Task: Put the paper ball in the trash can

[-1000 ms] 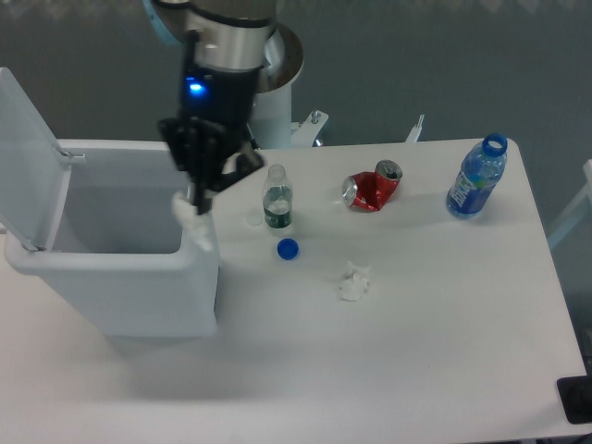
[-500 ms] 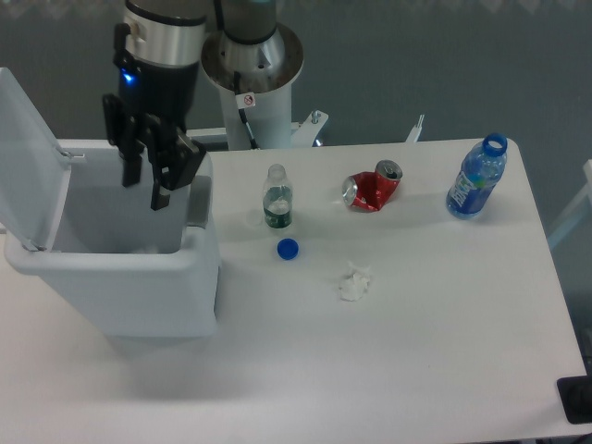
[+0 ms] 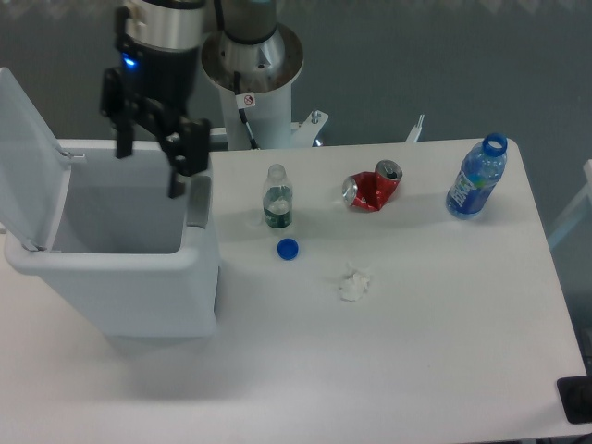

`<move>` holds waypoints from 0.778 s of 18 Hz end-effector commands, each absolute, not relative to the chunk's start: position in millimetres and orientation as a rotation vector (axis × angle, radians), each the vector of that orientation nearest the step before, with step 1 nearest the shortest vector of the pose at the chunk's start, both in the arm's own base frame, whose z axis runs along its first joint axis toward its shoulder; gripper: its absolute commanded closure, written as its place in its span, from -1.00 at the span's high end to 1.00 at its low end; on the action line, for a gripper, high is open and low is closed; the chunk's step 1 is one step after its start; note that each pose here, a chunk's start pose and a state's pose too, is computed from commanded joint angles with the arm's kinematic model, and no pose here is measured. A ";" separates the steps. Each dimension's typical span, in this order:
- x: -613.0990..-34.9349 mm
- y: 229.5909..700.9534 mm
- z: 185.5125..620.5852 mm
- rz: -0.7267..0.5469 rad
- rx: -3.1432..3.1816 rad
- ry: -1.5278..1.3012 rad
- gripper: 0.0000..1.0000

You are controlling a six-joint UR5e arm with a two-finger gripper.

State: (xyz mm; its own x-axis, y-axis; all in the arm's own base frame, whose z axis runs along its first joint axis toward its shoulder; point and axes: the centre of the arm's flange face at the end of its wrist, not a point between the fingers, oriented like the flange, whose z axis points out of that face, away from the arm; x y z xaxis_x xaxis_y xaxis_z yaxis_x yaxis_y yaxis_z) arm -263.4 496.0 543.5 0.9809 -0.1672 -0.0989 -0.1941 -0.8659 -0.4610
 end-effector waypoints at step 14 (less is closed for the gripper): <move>-473.1 414.5 449.0 0.106 -2.734 0.065 1.00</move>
